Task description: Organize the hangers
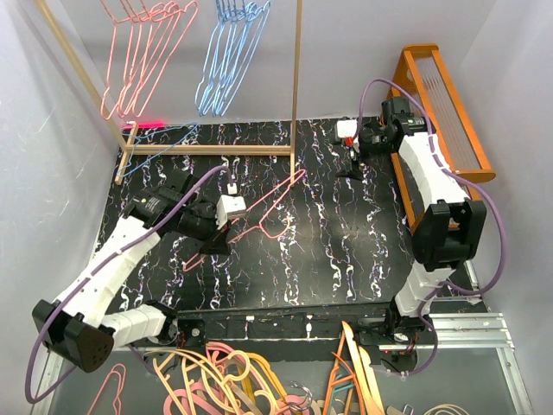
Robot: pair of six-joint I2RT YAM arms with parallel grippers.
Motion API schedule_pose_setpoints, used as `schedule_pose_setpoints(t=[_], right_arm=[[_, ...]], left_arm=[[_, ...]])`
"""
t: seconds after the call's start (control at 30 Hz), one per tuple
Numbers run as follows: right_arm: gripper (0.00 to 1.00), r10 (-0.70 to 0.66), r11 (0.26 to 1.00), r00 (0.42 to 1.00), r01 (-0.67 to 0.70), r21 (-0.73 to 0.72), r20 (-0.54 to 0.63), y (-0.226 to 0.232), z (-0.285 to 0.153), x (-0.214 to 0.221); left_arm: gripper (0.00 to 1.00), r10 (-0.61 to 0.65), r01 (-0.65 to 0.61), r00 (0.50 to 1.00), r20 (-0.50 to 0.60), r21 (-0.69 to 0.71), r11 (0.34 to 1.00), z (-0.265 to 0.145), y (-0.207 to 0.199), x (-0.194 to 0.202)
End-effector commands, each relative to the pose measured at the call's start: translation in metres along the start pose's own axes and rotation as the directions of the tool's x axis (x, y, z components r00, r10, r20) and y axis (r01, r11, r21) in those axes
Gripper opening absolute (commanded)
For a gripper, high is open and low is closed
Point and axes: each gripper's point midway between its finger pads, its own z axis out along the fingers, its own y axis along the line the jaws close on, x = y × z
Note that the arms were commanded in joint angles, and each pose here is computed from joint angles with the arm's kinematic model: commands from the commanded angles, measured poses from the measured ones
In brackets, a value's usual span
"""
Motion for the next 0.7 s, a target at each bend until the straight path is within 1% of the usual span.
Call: schedule_pose_setpoints(t=[0.0,0.13,0.2,0.37,0.43,0.47,0.5,0.6,0.63,0.67], right_arm=[[0.99,-0.382,0.92,0.89,0.391,0.014,0.248,-0.01,0.013,-0.059],[0.99,-0.436,0.881,0.839,0.472,-0.037,0.326,0.013,0.035,-0.08],[0.99,-0.436,0.871,0.821,0.488,-0.056,0.368,0.027,0.045,-0.093],[0.99,-0.368,0.868,0.813,0.474,-0.146,0.451,0.068,0.069,-0.126],[0.94,-0.34,0.864,0.815,0.468,-0.187,0.468,0.084,0.08,-0.13],[0.88,-0.322,0.865,0.822,0.457,-0.206,0.469,0.089,0.084,-0.131],[0.76,-0.304,0.867,0.829,0.445,-0.225,0.469,0.093,0.087,-0.132],[0.22,-0.255,0.878,0.844,0.407,-0.253,0.473,0.095,0.089,-0.135],[0.1,-0.244,0.882,0.852,0.393,-0.26,0.463,0.094,0.088,-0.134],[0.08,-0.224,0.89,0.864,0.37,-0.268,0.451,0.093,0.086,-0.133]], left_arm=[[0.0,0.036,-0.042,0.998,0.055,0.112,0.993,-0.003,-0.016,-0.014],[0.0,0.011,-0.019,0.998,0.061,0.127,0.992,0.001,-0.013,-0.018],[0.0,-0.005,-0.003,0.998,0.06,0.134,0.991,0.004,-0.011,-0.02],[0.0,-0.013,0.003,0.998,0.069,0.142,0.99,0.008,-0.004,-0.029],[0.0,-0.014,0.004,0.997,0.071,0.143,0.99,0.01,0.0,-0.032],[0.0,-0.013,0.003,0.997,0.072,0.14,0.99,0.01,0.002,-0.034],[0.0,-0.015,0.005,0.997,0.07,0.137,0.991,0.011,0.004,-0.034],[0.0,-0.014,0.006,0.998,0.062,0.131,0.991,0.012,0.008,-0.036],[0.0,-0.013,0.006,0.998,0.059,0.121,0.993,0.013,0.011,-0.036],[0.0,-0.013,0.007,0.998,0.057,0.106,0.994,0.013,0.013,-0.036]])
